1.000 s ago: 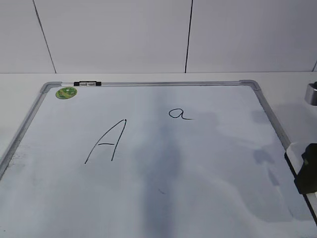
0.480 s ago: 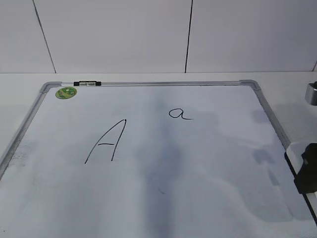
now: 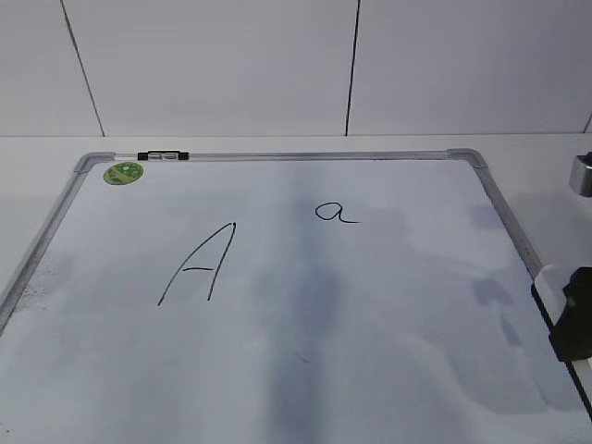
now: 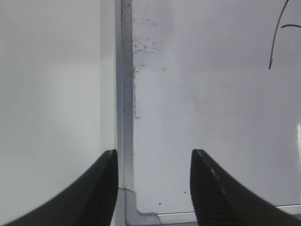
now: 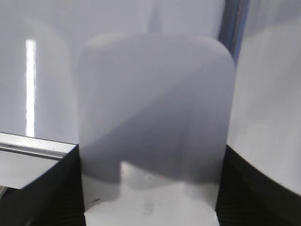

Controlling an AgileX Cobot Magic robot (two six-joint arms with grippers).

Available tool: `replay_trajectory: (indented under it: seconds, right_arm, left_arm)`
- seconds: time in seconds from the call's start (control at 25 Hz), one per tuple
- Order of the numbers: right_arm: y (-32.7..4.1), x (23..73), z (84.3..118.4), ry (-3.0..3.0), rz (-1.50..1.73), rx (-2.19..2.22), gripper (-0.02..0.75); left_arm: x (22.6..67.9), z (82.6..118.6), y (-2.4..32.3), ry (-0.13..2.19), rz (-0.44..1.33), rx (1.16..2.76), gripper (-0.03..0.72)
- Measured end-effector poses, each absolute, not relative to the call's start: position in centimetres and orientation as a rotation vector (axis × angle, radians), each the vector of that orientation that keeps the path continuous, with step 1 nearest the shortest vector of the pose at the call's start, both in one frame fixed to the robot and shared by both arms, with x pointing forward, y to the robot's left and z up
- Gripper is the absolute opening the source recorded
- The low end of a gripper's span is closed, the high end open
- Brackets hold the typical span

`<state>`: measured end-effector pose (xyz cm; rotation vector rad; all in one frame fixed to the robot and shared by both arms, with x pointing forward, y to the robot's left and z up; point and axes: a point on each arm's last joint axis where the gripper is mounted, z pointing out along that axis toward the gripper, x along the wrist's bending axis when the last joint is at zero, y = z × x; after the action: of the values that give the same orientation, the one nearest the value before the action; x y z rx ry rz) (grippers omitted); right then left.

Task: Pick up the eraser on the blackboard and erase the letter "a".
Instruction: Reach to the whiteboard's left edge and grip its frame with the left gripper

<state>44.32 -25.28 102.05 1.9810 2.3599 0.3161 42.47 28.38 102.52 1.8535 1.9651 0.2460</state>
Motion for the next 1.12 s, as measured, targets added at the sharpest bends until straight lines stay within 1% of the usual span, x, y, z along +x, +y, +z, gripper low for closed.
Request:
replay_trajectory:
  seconds: [0.2, 0.32, 0.72, 0.92, 1.12]
  right_arm:
    - [-25.3, 44.3, 102.0, 2.360, 0.314, 1.979, 0.525]
    - [-25.3, 44.3, 102.0, 2.360, 0.314, 1.979, 0.525]
    - [-25.3, 44.3, 102.1, 2.360, 0.318, 1.983, 0.525]
    - [-25.3, 44.3, 102.1, 2.361, 0.318, 1.981, 0.525]
    - [-25.3, 44.3, 102.1, 2.361, 0.318, 1.981, 0.525]
  left_arm:
    - [43.7, 101.4, 28.4, 1.983, 0.227, 1.875, 0.415]
    - [44.7, 101.5, 28.3, 1.992, 0.202, 1.896, 0.430]
    - [50.7, 105.1, 28.1, 1.970, 0.148, 1.966, 0.435]
    - [53.7, 104.3, 28.1, 1.994, 0.081, 2.051, 0.435]
    - [55.7, 101.9, 28.1, 2.044, -0.013, 2.120, 0.426]
